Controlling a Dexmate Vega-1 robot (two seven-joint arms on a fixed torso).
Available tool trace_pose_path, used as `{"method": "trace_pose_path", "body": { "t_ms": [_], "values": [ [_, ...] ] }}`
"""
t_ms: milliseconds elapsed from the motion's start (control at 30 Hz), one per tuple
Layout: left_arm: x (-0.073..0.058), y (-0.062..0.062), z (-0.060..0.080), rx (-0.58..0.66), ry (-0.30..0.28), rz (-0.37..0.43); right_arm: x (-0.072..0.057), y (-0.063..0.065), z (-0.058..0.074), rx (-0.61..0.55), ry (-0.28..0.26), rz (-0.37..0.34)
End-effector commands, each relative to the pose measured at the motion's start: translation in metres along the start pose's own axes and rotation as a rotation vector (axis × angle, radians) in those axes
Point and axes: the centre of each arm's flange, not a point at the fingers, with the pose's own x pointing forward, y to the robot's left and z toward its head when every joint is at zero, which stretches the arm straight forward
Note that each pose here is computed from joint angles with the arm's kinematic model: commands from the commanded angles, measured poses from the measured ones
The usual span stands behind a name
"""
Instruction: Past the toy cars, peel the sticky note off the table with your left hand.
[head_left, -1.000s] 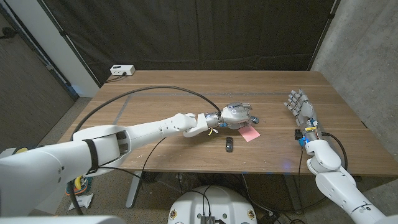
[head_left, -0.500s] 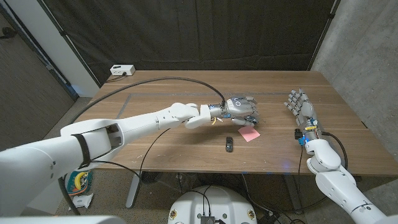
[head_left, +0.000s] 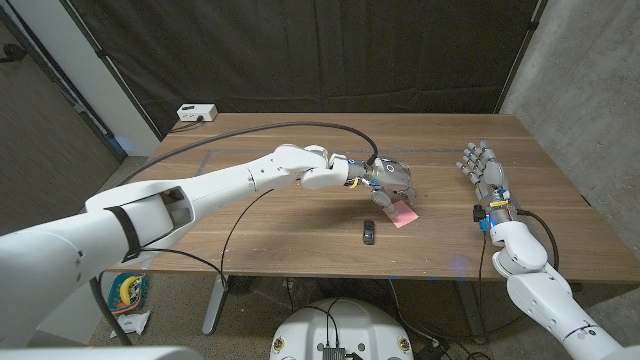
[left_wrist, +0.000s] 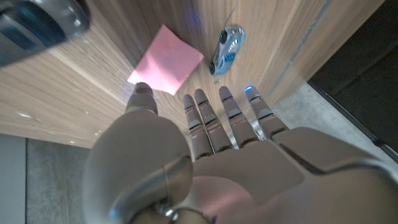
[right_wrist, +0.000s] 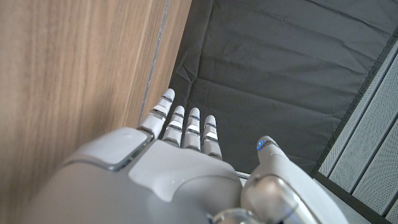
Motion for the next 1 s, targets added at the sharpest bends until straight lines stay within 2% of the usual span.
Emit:
{"method": "trace_pose_path", "body": {
  "t_ms": [33, 200, 600, 700, 867, 1000],
  "values": [
    [-0.003, -0.005, 0.005, 0.069, -0.034, -0.177, -0.001, 0.001, 0.004, -0.005, -0.006, 0.0],
    [-0.005, -0.009, 0.01, 0.124, -0.028, -0.134, -0.001, 0.002, 0.005, -0.003, -0.01, 0.009],
    [-0.012, -0.028, 0.021, 0.266, 0.011, 0.09, -0.003, 0.002, 0.008, -0.004, -0.021, 0.01],
    [-0.012, -0.032, 0.023, 0.289, 0.013, 0.118, -0.004, 0.002, 0.008, -0.004, -0.018, 0.008],
    [-0.012, -0.034, 0.025, 0.309, 0.011, 0.126, -0.006, 0.002, 0.008, -0.005, -0.02, 0.004],
    [-0.01, -0.041, 0.027, 0.344, 0.019, 0.117, -0.007, 0.002, 0.01, -0.008, -0.023, -0.001]
  ]
}}
